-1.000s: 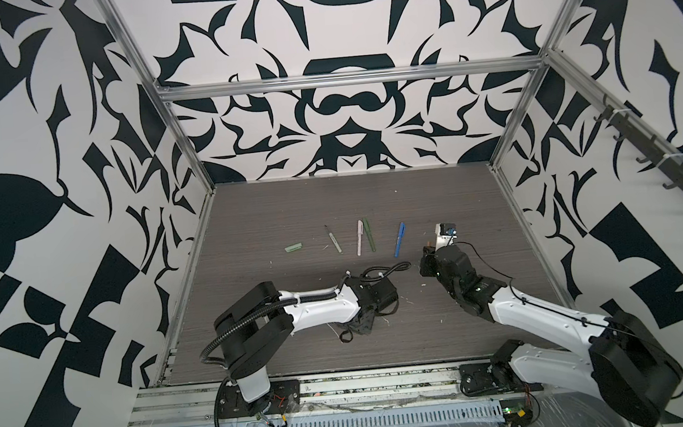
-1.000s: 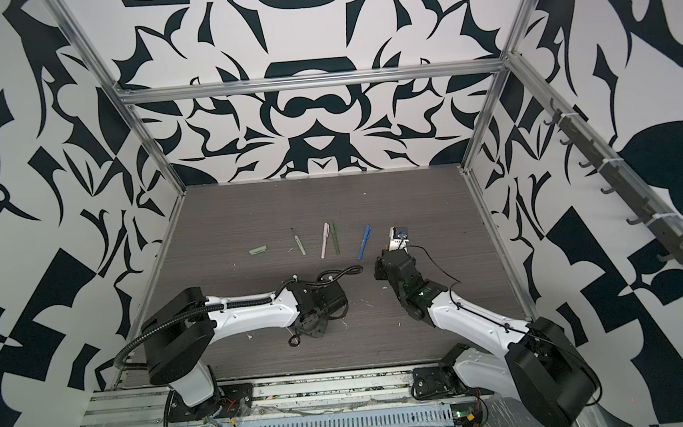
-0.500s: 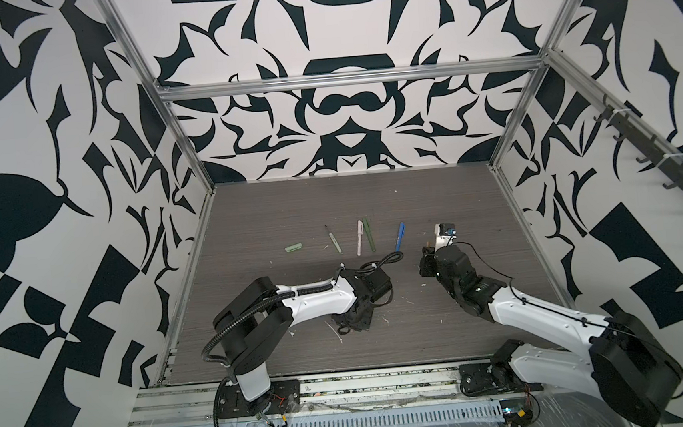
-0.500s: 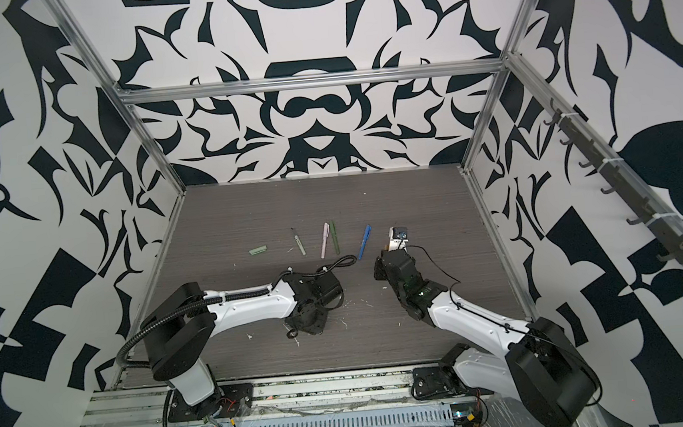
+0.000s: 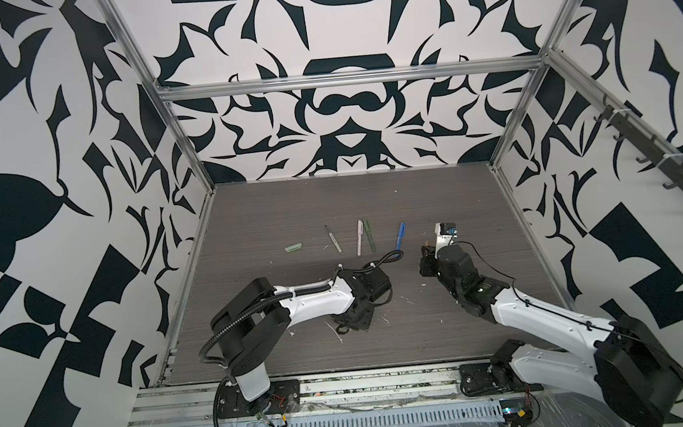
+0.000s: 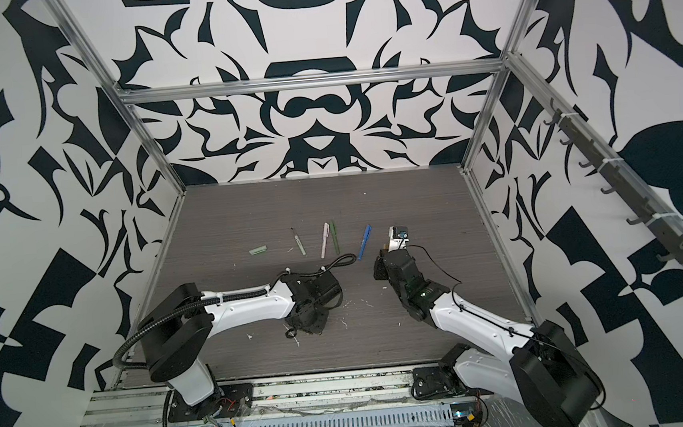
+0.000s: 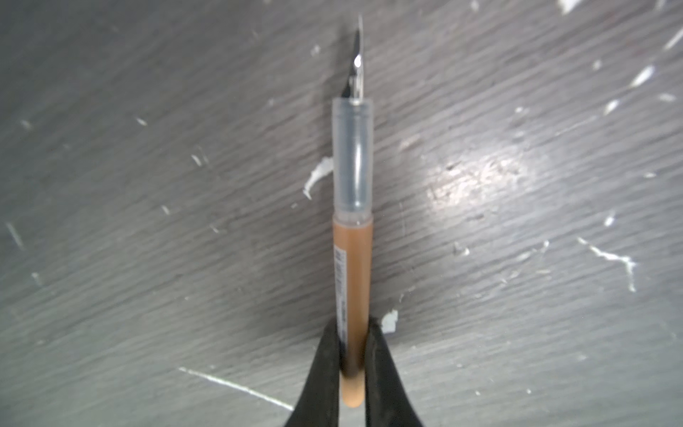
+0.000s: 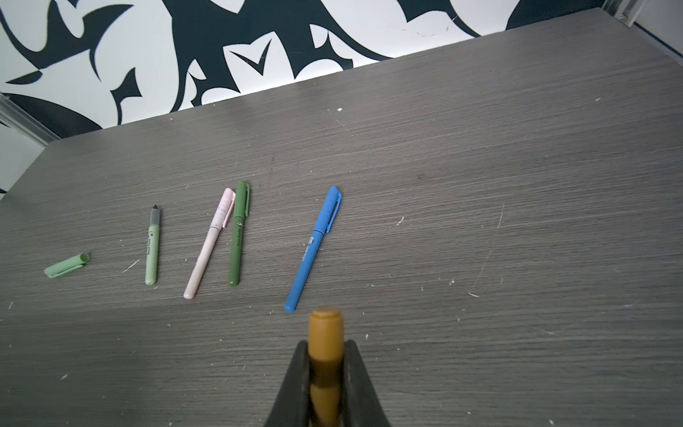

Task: Insert the pens into the pen caps
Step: 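Raise the orange-brown pen upright with the left gripper, nib pointing up, then bring the orange-brown cap with the right gripper above the pen's nib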

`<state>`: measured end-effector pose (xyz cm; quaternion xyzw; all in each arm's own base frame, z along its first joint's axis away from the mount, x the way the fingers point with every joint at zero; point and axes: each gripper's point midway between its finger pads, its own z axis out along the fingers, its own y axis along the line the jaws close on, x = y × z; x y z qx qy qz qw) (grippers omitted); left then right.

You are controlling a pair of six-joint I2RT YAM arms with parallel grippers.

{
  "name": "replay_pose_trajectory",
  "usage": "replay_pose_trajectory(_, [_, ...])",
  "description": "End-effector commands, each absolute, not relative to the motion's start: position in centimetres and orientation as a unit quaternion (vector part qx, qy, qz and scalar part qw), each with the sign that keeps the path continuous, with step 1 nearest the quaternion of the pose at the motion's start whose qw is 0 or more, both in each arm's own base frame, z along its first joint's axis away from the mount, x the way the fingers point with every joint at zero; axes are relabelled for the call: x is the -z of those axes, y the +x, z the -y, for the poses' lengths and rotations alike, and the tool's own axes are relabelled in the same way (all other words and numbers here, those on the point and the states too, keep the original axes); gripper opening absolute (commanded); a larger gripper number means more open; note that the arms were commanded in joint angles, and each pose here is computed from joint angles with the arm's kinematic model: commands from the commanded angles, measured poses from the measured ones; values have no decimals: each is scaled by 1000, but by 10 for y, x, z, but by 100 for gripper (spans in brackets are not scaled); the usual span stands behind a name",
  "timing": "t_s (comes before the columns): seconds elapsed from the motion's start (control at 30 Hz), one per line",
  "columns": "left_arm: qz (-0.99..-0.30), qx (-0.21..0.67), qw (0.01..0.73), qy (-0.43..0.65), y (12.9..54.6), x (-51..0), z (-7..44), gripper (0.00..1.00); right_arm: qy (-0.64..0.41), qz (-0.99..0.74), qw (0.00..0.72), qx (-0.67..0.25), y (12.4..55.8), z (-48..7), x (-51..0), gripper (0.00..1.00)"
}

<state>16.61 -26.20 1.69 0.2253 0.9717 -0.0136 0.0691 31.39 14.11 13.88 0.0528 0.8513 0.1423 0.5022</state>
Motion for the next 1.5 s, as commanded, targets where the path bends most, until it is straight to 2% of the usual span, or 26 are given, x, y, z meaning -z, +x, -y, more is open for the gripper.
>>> replay_pose_trajectory(0.0, [-958,55,147,239,185,-33,274,0,64,-830,517,-199,314,-152,-162,4])
replay_pose_trajectory(0.27, [-906,164,283,269,203,-81,302,0,15,-797,511,-321,303,-191,-220,4])
replay_pose_trajectory(0.6, [-824,303,381,291,191,-130,319,0,2,-740,498,-452,292,-218,-271,4])
replay_pose_trajectory(1.03, [-813,314,390,297,187,-139,318,0,14,-710,475,-520,294,-235,-276,3])
replay_pose_trajectory(1.47, [-812,320,388,295,192,-147,328,0,11,-717,448,-534,290,-246,-258,2])
